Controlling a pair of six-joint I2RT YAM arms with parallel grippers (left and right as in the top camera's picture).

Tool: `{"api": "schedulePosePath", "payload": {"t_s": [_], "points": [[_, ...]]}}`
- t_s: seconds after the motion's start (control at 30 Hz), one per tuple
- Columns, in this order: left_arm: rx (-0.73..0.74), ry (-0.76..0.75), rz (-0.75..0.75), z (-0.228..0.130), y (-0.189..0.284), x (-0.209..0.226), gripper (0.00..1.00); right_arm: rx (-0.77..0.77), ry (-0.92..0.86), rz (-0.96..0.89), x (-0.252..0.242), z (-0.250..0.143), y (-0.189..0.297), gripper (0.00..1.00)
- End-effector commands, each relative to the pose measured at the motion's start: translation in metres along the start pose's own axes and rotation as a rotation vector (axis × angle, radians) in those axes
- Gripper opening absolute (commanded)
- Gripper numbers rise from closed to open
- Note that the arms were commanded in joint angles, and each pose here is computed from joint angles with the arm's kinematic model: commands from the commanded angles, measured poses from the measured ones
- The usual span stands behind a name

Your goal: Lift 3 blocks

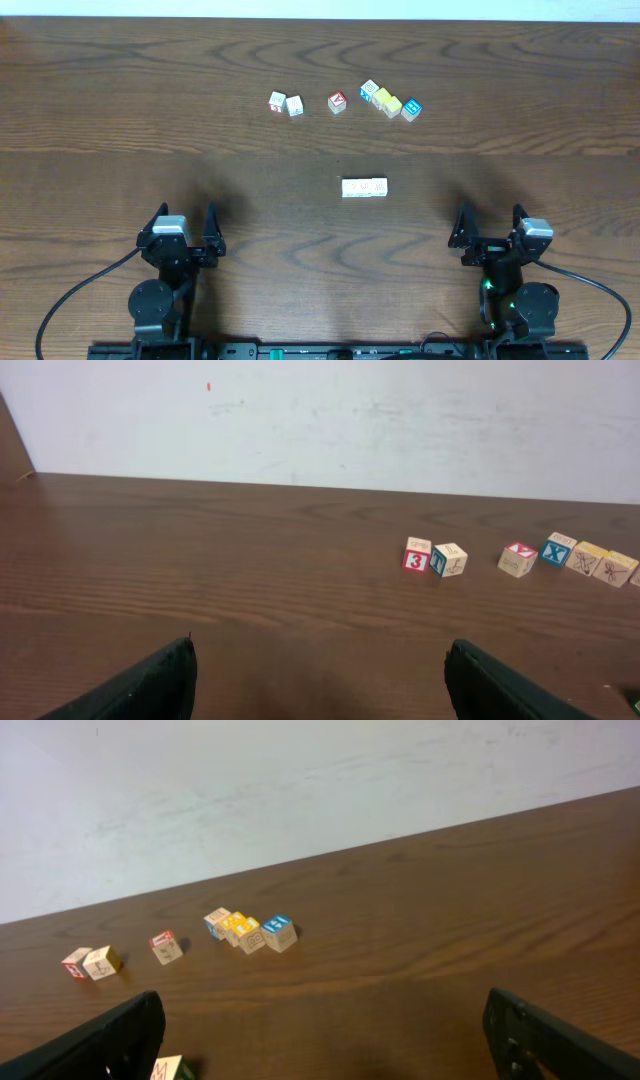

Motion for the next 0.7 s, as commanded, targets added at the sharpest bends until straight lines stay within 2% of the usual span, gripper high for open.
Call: {"api": "schedulePosePath", "payload": {"t_s": [0.0,0.4,0.67], "points": [[0.040,-0.018,0.002,-0.0139,-0.0019,0.0004,0.80,-0.004,0.011,-0.013,-0.0027,0.0004,0.0003,0.99],[0.040,-0.018,0.002,-0.0139,-0.0019,0.0004,0.80,-0.006,0.017,-0.020,-0.0035,0.0005,0.0003,0.99],[0.040,-0.018,0.002,-0.0139,-0.0019,0.0004,0.80,-0.003,0.209,-0.019,-0.0033,0.0004,0.0003,0.99]]}}
Point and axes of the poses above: each gripper's point midway between its finger pads, its own y axis back along the fingers, its own x axis along the line the jaws close on, z = x × y, the point moved 6 cm from there along y, back along the fingers, and after that the axes turned 1 degree about -y, right-handed, at the moved point
